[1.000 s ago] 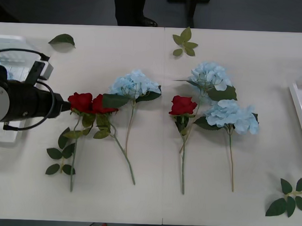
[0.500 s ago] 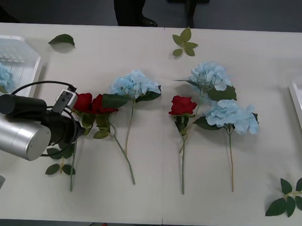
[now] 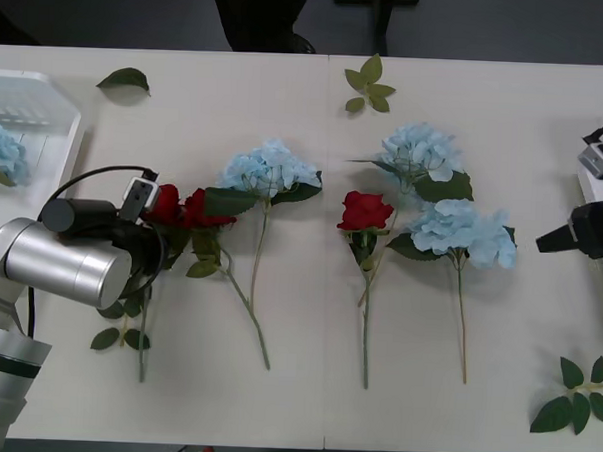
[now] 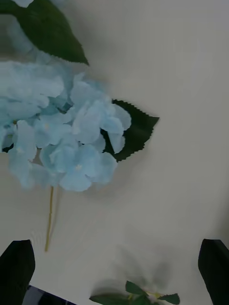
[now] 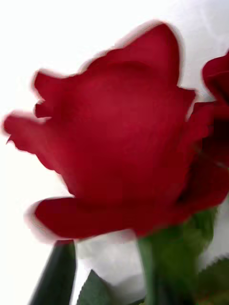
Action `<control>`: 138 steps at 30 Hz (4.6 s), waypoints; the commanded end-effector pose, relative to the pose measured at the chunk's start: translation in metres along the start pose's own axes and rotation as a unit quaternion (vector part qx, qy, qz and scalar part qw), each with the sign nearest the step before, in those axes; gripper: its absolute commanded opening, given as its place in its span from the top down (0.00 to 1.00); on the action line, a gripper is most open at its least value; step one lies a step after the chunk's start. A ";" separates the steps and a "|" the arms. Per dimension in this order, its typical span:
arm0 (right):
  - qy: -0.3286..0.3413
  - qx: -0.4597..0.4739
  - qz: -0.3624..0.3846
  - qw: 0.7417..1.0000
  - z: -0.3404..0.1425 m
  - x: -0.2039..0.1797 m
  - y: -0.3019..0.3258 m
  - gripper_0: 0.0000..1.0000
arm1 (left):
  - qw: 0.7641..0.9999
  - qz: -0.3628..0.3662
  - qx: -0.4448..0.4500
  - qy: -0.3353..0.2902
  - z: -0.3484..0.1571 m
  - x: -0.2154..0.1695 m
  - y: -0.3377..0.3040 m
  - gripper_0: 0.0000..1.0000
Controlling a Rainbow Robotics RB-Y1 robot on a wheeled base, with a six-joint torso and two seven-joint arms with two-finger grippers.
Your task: Place the red flowers into the right box and the blue flowers into the left box. If a person shows an open palm, hand one flower to the person first, then continue sorting.
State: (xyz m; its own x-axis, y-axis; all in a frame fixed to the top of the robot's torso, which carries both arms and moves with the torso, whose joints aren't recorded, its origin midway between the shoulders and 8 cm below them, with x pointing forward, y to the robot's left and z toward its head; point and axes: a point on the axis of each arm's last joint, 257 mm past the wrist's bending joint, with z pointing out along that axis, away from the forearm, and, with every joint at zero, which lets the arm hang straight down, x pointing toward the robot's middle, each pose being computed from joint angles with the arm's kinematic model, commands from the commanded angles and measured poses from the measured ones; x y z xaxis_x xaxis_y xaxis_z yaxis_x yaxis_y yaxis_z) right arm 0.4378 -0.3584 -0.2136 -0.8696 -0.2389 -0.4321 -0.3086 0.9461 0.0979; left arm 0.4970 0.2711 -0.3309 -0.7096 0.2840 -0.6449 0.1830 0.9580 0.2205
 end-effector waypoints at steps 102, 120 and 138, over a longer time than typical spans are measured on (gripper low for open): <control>-0.044 0.108 0.025 0.993 0.153 0.043 0.082 1.00 | 0.978 -0.047 0.166 -0.120 -0.144 -0.120 -0.020 1.00; -0.230 0.138 -0.080 0.960 -0.023 -0.044 0.063 1.00 | 0.977 -0.050 0.167 -0.120 -0.144 -0.121 -0.021 1.00; -0.587 0.049 -0.174 0.789 -0.175 -0.214 0.161 1.00 | 0.977 -0.051 0.170 -0.120 -0.144 -0.120 -0.023 1.00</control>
State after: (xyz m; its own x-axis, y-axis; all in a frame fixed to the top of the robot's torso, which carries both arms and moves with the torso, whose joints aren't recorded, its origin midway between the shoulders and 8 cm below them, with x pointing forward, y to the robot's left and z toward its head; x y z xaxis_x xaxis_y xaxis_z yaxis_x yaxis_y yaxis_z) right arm 0.5012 -0.1986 0.0248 0.1445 -0.1484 -0.9783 -0.3801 0.9045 -0.1933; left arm 0.4763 0.2116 -0.1704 -0.5911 0.1651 -0.7895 0.3696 0.9255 -0.0833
